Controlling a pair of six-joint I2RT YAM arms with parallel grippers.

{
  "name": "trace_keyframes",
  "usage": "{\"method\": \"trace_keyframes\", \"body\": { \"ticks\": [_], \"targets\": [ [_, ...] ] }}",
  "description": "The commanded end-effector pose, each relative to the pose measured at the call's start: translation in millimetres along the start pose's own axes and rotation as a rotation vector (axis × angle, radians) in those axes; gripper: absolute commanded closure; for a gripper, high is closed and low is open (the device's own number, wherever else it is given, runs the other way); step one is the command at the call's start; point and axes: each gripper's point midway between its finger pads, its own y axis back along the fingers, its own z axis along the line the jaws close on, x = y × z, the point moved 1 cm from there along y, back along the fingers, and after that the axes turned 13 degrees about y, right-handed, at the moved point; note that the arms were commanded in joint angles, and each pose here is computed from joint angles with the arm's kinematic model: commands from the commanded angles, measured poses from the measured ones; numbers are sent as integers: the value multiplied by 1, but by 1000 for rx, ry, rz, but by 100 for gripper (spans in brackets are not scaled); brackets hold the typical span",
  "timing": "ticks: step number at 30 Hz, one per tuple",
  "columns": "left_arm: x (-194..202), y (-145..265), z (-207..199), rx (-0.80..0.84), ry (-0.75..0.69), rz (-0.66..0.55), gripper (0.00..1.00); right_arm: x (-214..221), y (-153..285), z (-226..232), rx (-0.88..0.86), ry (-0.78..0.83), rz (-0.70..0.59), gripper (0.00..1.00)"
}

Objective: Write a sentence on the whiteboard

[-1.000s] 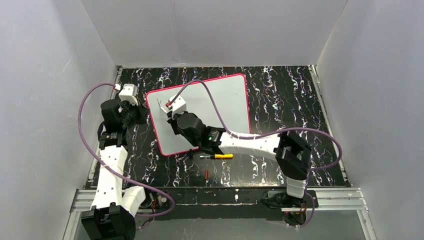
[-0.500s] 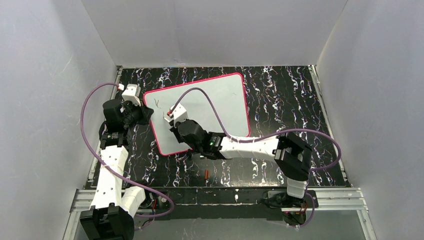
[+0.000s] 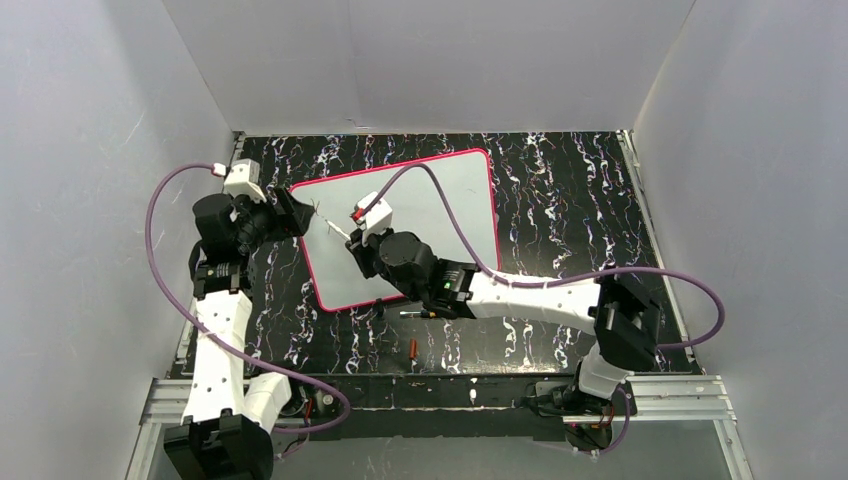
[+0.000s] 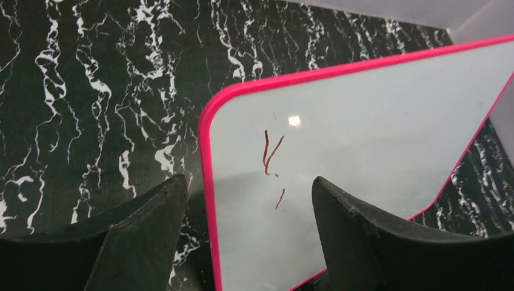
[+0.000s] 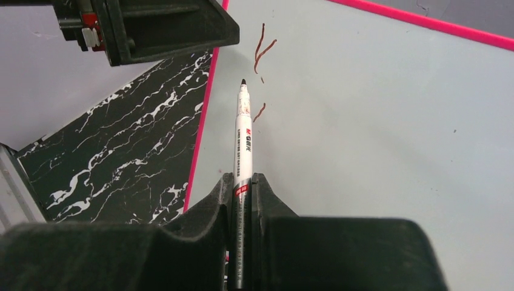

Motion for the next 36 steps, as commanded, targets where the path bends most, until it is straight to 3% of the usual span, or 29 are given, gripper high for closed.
{"method": "trace_keyframes", "body": {
  "ticks": [1, 10, 17, 24, 36],
  "targets": [
    [-25, 1, -19, 93, 24, -44, 25, -29, 15, -9, 14, -30, -87, 99],
    [-45, -17, -20, 256, 104, -12, 21, -34, 32, -14, 1, -40, -112, 99],
    [-40, -26, -23, 314, 128, 48, 29, -31, 25, -14, 8, -13, -92, 99],
    [-25, -22, -23, 335, 132, 59, 45, -31, 3, -4, -11, 31, -74, 99],
    [-14, -18, -23, 343, 132, 66, 56, -16, -30, -4, 12, 51, -22, 99]
  ]
}}
